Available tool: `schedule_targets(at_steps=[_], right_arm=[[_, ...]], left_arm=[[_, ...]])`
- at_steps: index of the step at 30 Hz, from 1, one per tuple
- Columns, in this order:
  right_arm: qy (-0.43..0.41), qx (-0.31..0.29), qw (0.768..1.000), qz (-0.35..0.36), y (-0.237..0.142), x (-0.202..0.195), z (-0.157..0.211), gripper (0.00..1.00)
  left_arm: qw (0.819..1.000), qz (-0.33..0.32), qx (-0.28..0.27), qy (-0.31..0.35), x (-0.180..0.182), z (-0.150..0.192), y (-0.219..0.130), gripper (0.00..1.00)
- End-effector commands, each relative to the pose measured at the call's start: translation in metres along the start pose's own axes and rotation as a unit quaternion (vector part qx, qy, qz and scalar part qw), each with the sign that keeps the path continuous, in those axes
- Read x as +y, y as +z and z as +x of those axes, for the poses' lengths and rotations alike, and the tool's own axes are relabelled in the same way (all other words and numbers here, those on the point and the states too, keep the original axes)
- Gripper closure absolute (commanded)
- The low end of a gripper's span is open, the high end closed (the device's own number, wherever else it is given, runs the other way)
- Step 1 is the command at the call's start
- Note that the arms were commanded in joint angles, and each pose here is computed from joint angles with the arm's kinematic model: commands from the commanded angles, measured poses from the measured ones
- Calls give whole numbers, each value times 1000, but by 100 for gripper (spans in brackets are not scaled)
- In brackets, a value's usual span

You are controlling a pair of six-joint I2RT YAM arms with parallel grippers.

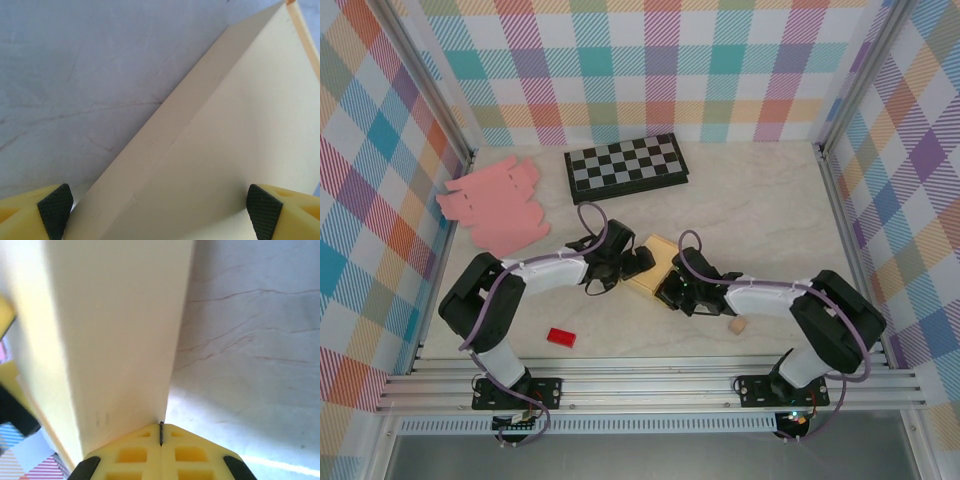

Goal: Fold the paper box

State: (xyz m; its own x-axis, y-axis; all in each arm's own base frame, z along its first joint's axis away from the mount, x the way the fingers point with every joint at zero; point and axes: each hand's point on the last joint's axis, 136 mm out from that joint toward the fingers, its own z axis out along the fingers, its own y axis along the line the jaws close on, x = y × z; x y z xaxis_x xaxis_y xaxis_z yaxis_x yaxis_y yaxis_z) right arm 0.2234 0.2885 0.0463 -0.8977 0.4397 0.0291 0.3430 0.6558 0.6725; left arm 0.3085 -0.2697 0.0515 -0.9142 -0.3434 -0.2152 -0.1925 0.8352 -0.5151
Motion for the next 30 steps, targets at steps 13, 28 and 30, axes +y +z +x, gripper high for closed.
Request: schedule_targets(at_steps=[13, 28, 30], right_arm=[[-170, -68, 977, 106, -90, -17, -32, 74], [-406, 8, 909, 91, -65, 65, -130, 32], [-414, 18, 906, 87, -53, 65, -136, 31]], left_arm=[[999, -41, -21, 19, 24, -32, -37, 8], [993, 69, -46, -80, -1, 16, -47, 4], [993, 77, -45, -83, -6, 17, -38, 4]])
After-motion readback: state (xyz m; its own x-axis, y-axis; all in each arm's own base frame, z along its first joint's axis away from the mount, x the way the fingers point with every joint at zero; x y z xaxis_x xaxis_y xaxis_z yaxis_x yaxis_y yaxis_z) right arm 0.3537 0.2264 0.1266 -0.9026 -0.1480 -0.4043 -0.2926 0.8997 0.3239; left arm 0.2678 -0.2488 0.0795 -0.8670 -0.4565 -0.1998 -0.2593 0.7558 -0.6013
